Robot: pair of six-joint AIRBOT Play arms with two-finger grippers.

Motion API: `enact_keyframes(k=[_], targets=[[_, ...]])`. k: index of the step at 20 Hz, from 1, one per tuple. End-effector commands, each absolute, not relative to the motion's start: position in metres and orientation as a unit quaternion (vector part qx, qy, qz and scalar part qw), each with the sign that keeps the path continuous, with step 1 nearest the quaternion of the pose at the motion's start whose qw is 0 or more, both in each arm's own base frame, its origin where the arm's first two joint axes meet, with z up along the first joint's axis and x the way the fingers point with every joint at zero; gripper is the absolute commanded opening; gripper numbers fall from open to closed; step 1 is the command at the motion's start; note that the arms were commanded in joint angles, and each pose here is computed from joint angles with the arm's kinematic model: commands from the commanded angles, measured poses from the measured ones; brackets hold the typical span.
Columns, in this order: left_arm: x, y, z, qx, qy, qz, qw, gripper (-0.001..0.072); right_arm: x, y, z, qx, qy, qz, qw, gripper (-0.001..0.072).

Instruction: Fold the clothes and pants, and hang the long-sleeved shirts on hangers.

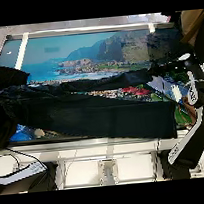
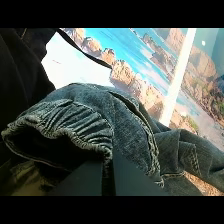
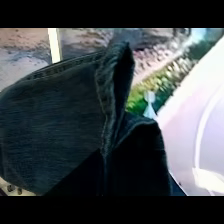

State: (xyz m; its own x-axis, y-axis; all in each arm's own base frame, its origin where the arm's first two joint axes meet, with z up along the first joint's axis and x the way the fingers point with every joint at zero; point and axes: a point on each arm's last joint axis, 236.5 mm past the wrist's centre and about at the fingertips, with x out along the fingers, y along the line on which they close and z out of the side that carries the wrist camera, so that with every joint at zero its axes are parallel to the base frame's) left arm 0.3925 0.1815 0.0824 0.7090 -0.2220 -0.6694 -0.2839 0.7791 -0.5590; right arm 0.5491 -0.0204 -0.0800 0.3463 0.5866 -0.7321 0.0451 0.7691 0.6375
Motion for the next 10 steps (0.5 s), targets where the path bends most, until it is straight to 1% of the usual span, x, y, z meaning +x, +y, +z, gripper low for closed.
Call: enact_keyframes(k=[1, 4, 6, 8, 10], targets=[[0.392, 0.181, 0.081, -0.334, 0.382, 0.018, 0.861, 0.003, 0.554, -0.015, -0.054, 0.269, 0.535, 0.206, 0.774, 0.0038], [0.393, 0.18, 0.087, -0.333, 0.377, 0.017, 0.864, 0.003, 0.549, -0.032, -0.003, 0.216, 0.526, 0.216, 0.793, 0.0038], [0.392, 0.179, 0.093, -0.328, 0.372, 0.017, 0.868, 0.003, 0.538, -0.056, 0.035, 0.175, 0.518, 0.195, 0.814, 0.0038], [0.39, 0.178, 0.102, -0.322, 0.365, 0.018, 0.873, 0.003, 0.516, -0.084, 0.064, 0.138, 0.525, 0.162, 0.824, 0.0038], [0.387, 0.178, 0.111, -0.315, 0.358, 0.021, 0.879, 0.0029, 0.486, -0.109, 0.082, 0.117, 0.539, 0.136, 0.823, 0.0038]])
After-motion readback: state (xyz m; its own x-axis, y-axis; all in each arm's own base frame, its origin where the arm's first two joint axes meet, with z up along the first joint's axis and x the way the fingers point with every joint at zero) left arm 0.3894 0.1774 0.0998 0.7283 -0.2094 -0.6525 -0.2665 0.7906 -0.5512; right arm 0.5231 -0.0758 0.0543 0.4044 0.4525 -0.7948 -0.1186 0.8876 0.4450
